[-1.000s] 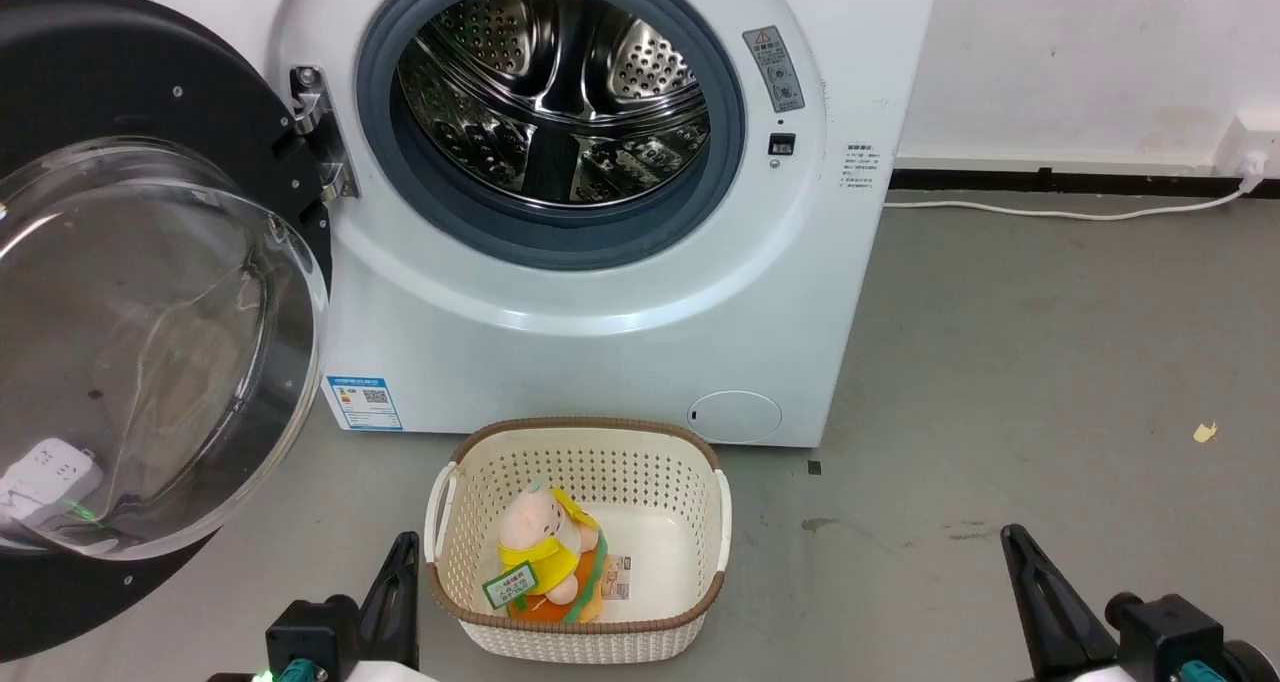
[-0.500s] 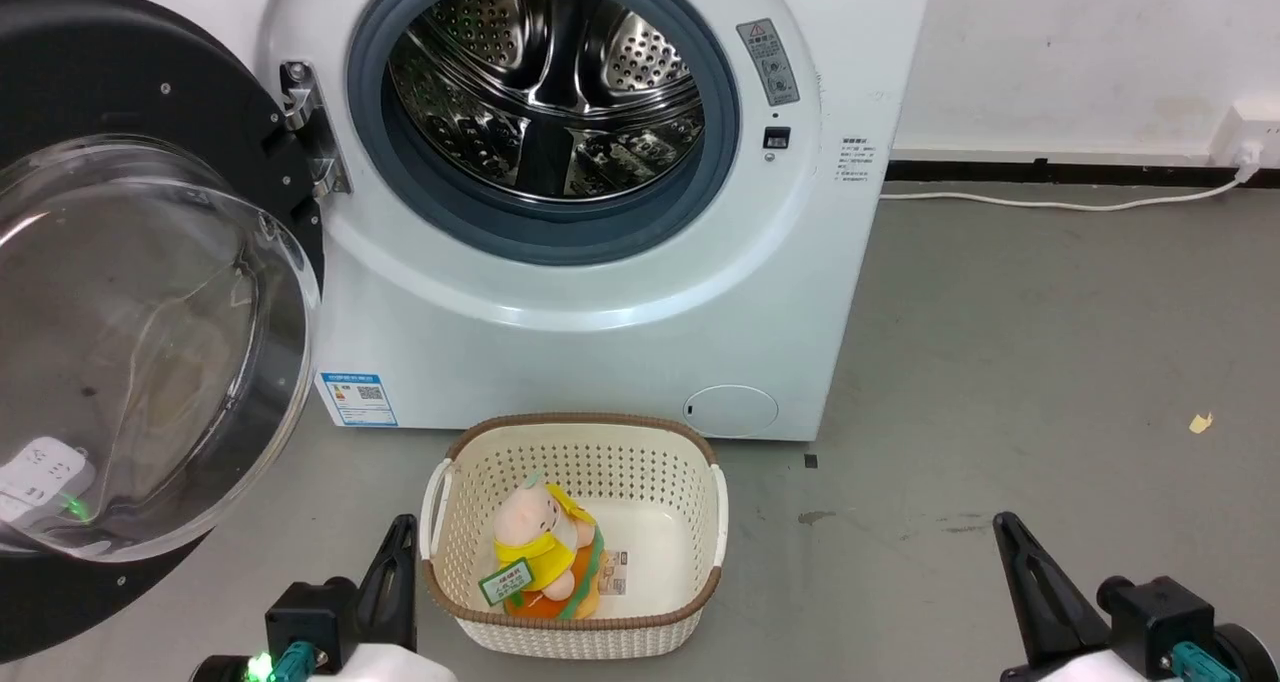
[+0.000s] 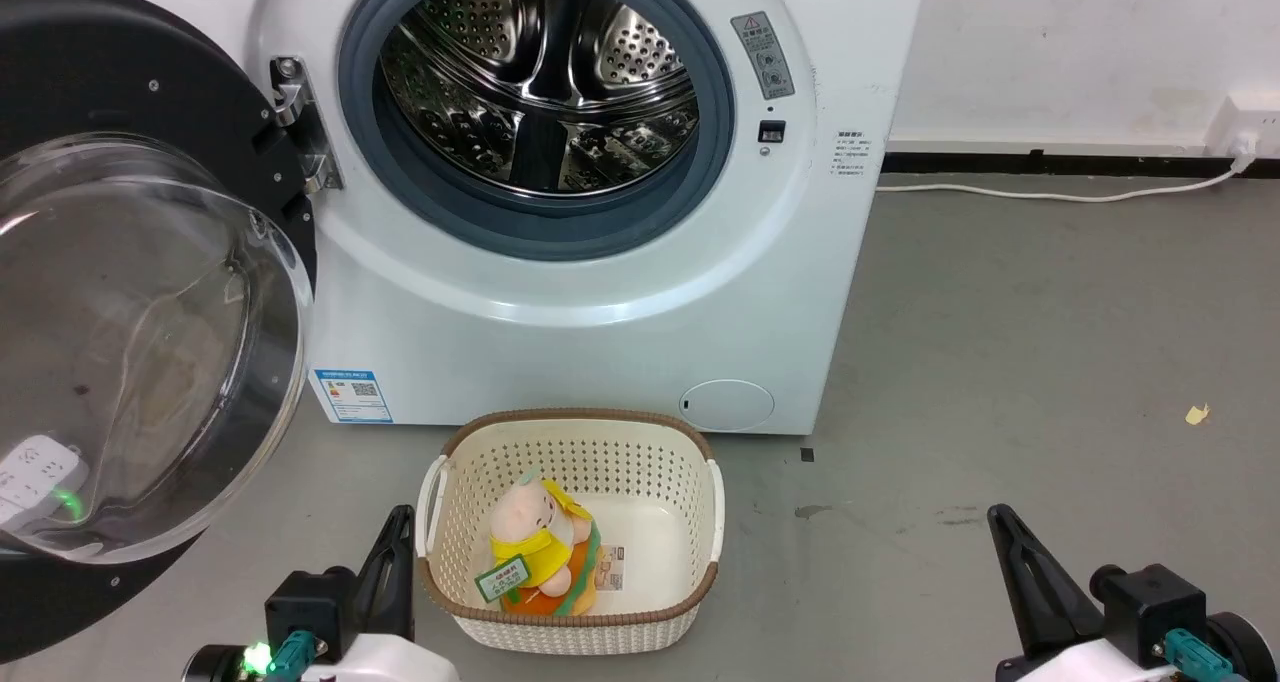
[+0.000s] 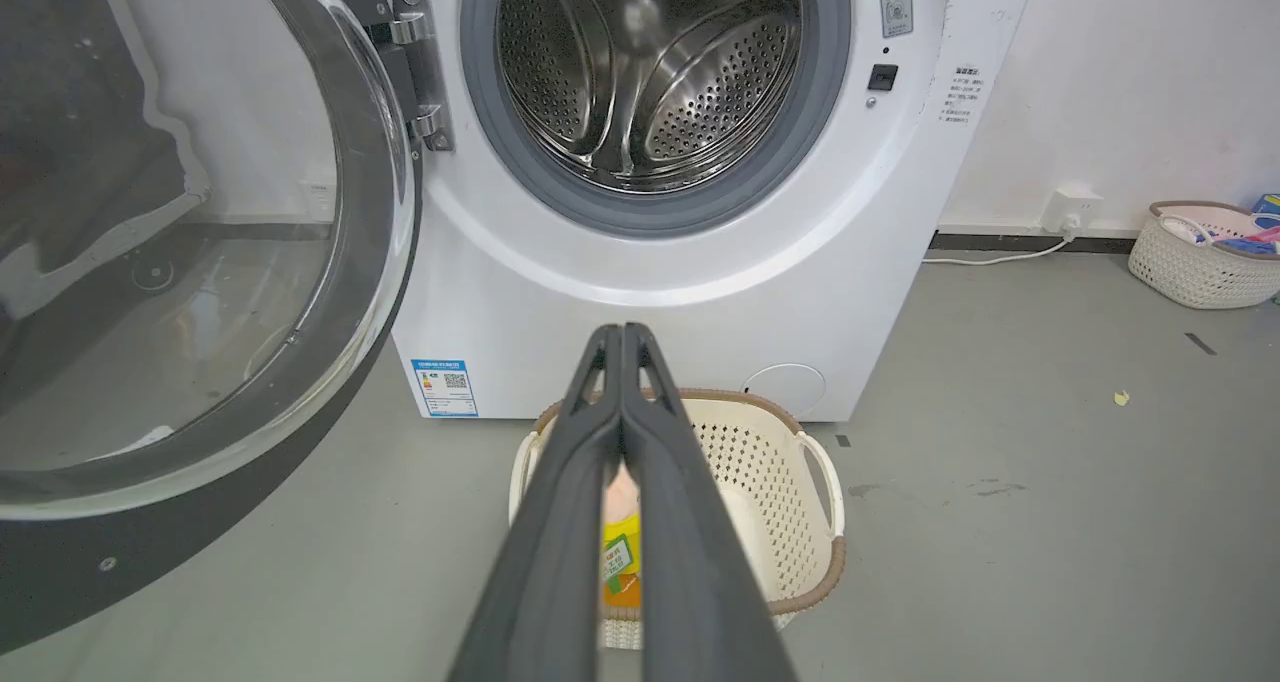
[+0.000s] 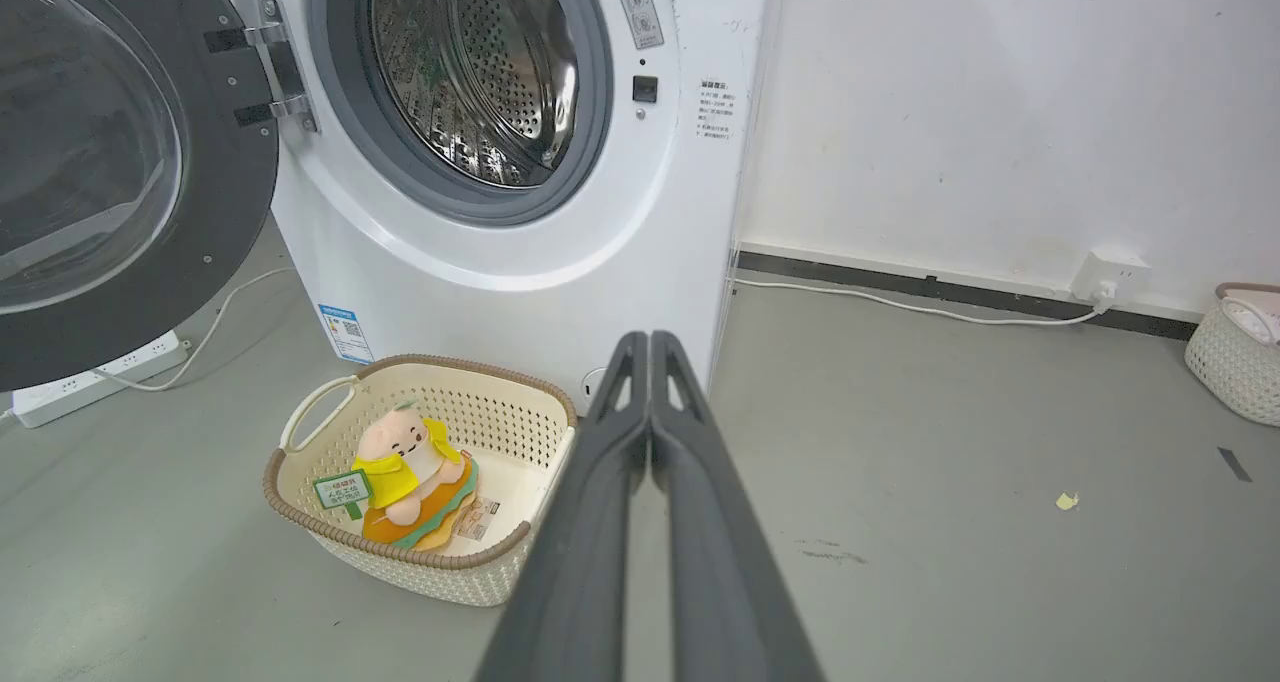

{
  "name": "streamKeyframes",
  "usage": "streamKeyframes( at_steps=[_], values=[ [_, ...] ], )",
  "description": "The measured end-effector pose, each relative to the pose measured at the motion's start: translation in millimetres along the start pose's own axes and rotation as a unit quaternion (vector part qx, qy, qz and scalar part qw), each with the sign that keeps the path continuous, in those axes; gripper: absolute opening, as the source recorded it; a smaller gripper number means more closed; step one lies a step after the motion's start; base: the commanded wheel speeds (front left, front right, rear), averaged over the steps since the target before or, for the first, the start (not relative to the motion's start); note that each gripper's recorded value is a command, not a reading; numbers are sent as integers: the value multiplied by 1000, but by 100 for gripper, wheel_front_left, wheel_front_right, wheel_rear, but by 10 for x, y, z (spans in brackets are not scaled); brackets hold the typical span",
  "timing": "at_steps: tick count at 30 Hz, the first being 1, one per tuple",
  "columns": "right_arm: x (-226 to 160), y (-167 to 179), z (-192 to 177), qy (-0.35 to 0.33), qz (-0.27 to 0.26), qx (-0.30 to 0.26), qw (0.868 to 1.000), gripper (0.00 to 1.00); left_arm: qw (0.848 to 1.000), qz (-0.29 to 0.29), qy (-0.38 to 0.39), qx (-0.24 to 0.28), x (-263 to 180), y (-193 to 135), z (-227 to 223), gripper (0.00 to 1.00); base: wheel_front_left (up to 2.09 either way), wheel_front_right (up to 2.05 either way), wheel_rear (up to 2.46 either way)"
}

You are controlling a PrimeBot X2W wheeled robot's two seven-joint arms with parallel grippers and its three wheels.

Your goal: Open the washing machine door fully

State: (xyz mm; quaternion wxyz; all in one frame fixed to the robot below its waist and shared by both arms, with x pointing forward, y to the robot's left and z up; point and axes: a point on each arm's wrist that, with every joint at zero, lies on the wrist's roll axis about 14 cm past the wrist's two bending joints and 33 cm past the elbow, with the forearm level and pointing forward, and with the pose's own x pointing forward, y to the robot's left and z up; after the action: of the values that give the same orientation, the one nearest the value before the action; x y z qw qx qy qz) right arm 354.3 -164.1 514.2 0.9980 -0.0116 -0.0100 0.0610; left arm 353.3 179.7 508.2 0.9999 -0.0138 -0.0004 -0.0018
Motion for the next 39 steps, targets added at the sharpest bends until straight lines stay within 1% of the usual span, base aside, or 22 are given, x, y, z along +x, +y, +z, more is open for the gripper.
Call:
streamKeyframes(
  at_steps=[14,26,39],
  values=[
    [54,2,47,1,1,-2,1000,0,1000,-2,5,11,35,-8,22,0,0,0,0],
    [60,5,15,13,1,-3,1000,0,1000,1,3,22,92,4,78,0,0,0,0],
    [103,9,34,18,3,-7,1000,0,1000,1,8,24,123,-20,98,0,0,0,0]
  ],
)
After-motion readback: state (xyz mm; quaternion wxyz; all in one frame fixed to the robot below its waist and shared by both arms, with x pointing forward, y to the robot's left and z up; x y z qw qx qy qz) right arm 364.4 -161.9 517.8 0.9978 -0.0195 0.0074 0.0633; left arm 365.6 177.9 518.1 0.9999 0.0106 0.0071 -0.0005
